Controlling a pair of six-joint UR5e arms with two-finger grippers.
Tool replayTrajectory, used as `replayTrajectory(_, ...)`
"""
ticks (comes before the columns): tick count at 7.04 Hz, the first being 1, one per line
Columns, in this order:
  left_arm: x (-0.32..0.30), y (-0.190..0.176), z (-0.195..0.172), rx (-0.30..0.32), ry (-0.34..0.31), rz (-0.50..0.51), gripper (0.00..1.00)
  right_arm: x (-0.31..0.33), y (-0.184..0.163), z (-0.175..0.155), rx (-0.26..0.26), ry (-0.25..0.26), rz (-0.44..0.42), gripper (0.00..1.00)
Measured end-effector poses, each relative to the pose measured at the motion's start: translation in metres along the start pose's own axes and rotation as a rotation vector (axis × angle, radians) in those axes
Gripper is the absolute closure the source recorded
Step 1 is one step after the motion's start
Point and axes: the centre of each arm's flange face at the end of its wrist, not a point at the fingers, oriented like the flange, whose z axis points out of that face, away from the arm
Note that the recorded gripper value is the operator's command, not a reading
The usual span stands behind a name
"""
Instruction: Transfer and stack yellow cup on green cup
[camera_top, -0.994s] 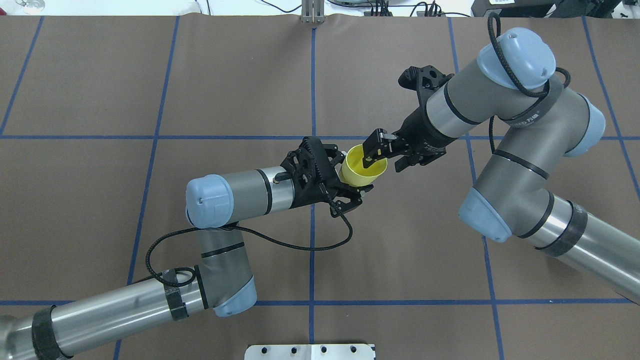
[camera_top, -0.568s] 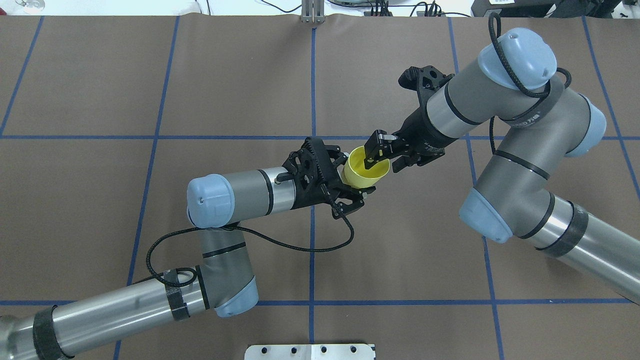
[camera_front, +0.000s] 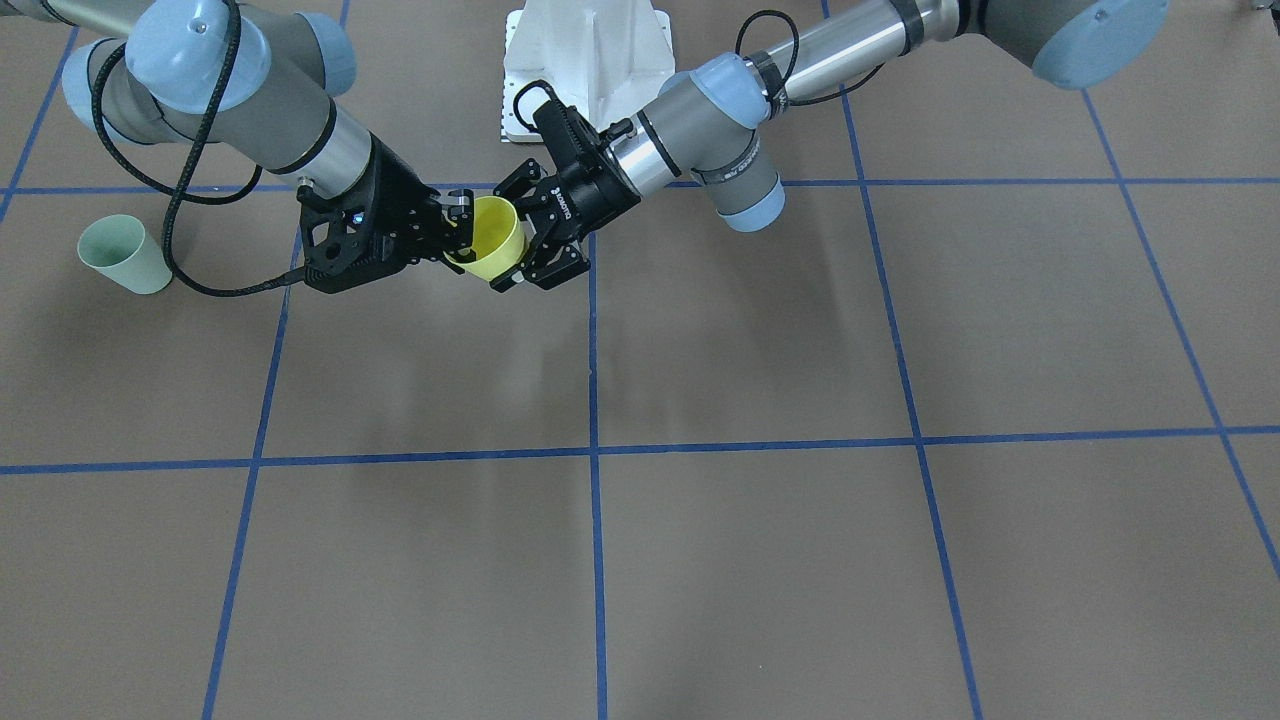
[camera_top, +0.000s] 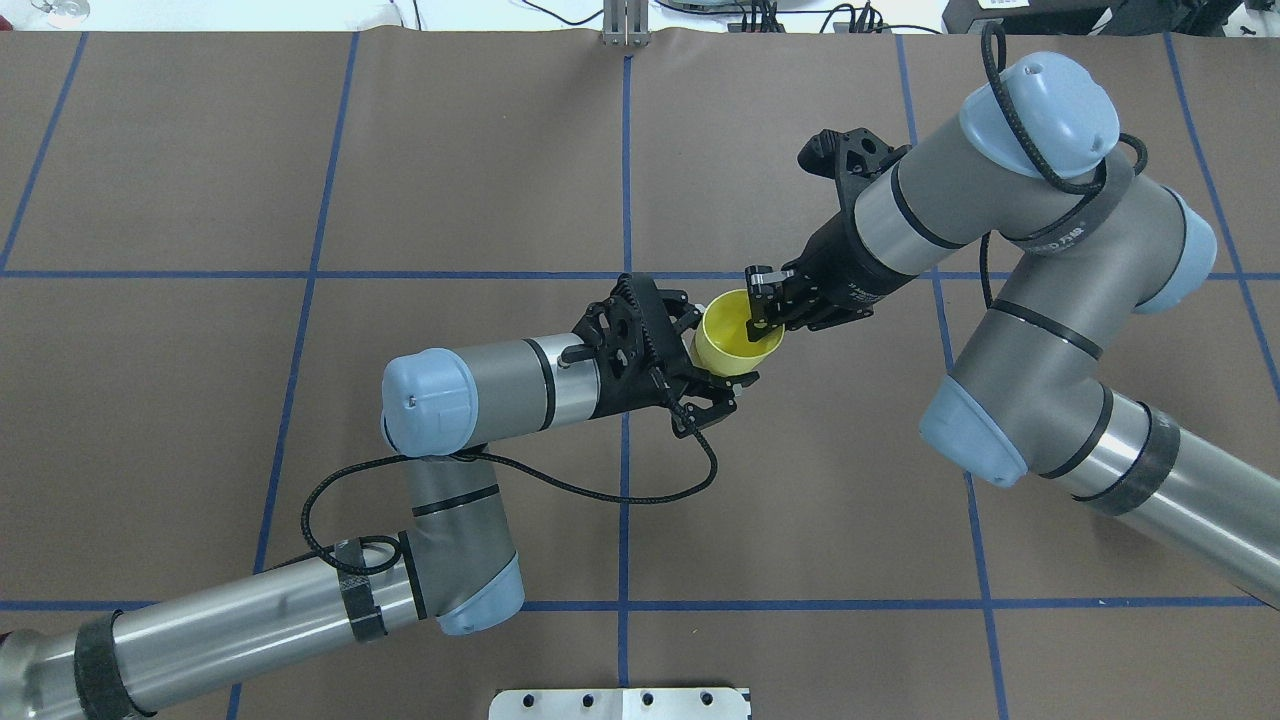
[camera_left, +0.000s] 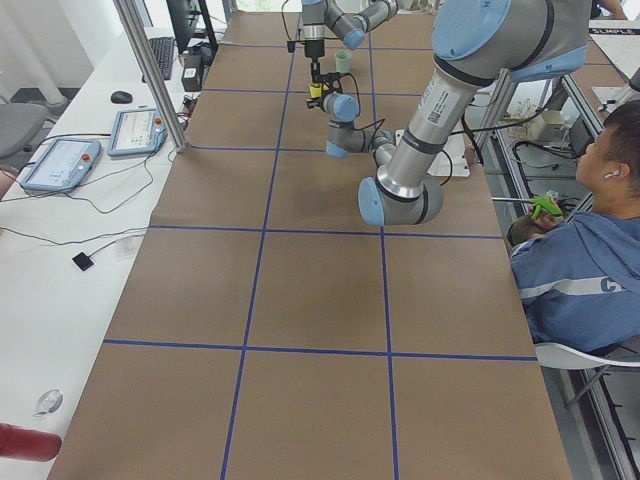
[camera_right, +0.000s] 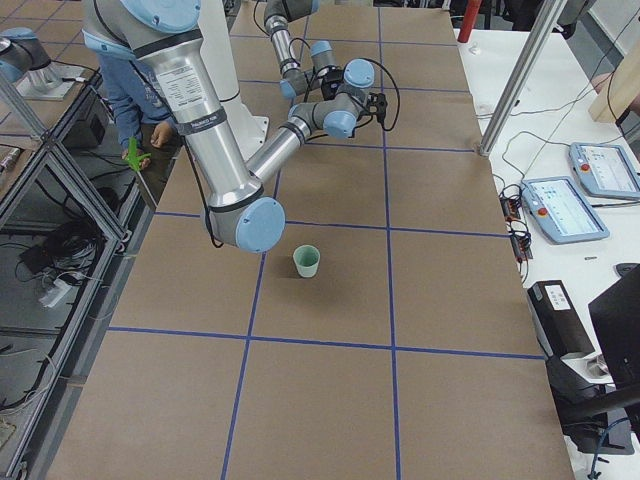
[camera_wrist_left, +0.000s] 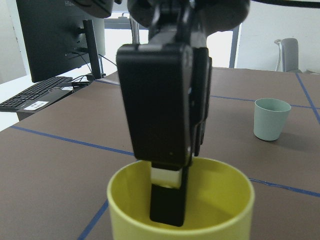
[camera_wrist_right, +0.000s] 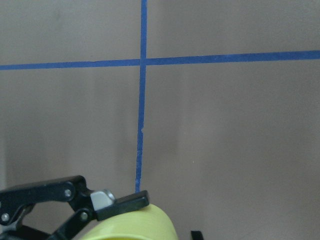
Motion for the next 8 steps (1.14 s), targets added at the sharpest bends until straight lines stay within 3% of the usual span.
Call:
replayTrajectory(1, 0.001, -0.005, 0.001, 0.013, -0.013, -0.003, 0.37, -0.001, 0.001, -0.001, 0.0, -0.003, -0.002, 1.0)
replayTrajectory(3, 0.0, -0.01, 0.001, 0.051, -0.095, -0.01, 0.36, 0.003, 0.0, -0.007, 0.002, -0.006, 0.0, 1.0)
replayTrajectory(5, -0.001, -0.005, -0.001, 0.053, -0.121, -0.011, 0.35, 0.031, -0.001, -0.028, 0.012, 0.001, 0.018, 1.0)
replayTrajectory(6, -0.004, -0.007, -0.001, 0.057, -0.126, -0.01, 0.34, 0.046, -0.002, -0.043, 0.018, 0.0, 0.033, 1.0)
replayTrajectory(8, -0.003, -0.006, -0.003, 0.056, -0.126, -0.012, 0.34, 0.108, -0.01, -0.101, 0.078, 0.015, 0.12, 1.0)
